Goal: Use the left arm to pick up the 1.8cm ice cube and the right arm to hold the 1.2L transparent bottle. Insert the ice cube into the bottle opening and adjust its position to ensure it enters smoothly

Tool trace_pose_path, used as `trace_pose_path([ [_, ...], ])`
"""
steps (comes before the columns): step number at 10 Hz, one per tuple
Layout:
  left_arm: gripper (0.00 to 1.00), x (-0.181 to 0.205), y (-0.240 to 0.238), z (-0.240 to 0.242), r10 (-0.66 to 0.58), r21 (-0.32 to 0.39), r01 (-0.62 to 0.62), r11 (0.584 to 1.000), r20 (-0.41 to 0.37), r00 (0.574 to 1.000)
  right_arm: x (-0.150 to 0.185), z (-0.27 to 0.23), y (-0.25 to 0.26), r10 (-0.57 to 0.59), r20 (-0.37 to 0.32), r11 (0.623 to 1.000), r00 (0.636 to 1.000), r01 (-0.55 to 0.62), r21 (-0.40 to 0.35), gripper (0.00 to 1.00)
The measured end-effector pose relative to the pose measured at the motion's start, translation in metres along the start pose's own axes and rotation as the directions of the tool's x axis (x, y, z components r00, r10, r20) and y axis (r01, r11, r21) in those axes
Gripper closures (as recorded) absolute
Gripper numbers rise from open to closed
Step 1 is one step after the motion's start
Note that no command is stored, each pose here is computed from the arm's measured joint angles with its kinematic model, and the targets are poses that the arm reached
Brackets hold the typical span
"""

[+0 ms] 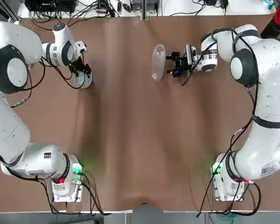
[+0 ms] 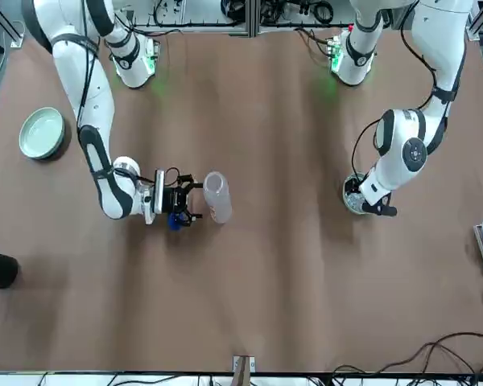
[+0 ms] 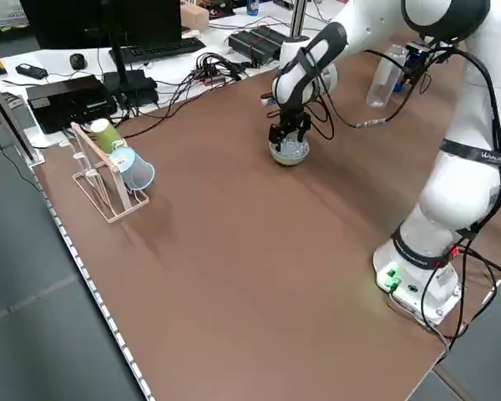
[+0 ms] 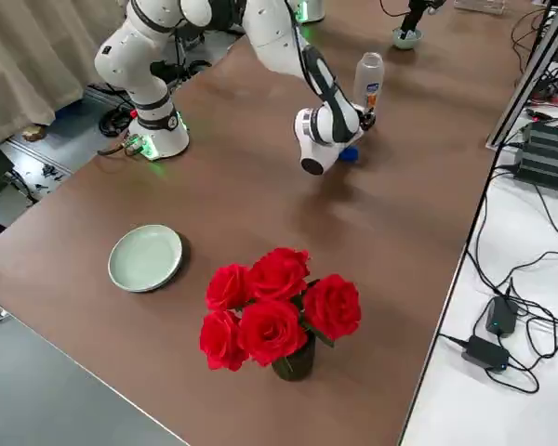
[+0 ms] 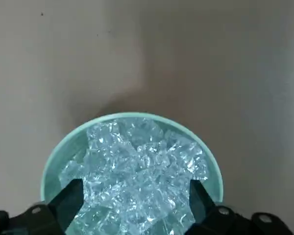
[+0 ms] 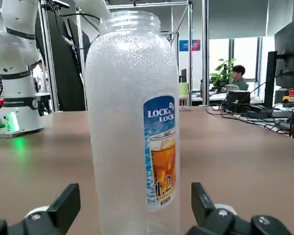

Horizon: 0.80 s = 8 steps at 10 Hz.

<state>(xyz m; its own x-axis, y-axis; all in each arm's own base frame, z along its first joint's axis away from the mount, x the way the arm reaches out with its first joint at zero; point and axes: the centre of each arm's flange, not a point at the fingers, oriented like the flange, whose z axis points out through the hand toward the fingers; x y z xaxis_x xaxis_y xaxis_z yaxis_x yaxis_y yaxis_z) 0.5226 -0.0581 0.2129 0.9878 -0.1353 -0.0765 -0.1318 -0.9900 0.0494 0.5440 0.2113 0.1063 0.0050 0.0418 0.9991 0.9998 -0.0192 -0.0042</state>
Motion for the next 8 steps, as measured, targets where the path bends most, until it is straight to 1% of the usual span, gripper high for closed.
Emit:
trace_pose_path([
  [1,0.14,0.001,0.000,-0.001,0.000,0.000,0.000,1.000,-0.002,1.000,-0.001,0.006,0.001,-0.005,-0.017,1.000,1.000,0.004,-0.014,0.00],
  [2,0.29,0.000,0.000,-0.001,0.001,0.000,-0.001,1.000,-0.001,1.000,-0.002,0.014,0.000,-0.002,-0.032,1.000,0.999,0.001,-0.022,0.00],
  [5,0.37,0.000,0.000,0.001,0.000,0.000,0.000,1.000,0.000,1.000,-0.005,0.026,-0.002,0.005,-0.045,1.000,0.999,-0.006,-0.019,0.00],
  [6,0.38,0.000,0.000,0.001,-0.001,0.000,0.001,1.000,0.000,1.000,-0.005,0.026,-0.002,0.004,-0.045,1.000,0.999,-0.005,-0.020,0.00],
  [8,0.48,0.000,0.000,0.001,-0.001,0.000,0.001,1.000,0.000,1.000,-0.006,0.027,-0.002,0.003,-0.045,1.000,0.999,-0.004,-0.018,0.00],
])
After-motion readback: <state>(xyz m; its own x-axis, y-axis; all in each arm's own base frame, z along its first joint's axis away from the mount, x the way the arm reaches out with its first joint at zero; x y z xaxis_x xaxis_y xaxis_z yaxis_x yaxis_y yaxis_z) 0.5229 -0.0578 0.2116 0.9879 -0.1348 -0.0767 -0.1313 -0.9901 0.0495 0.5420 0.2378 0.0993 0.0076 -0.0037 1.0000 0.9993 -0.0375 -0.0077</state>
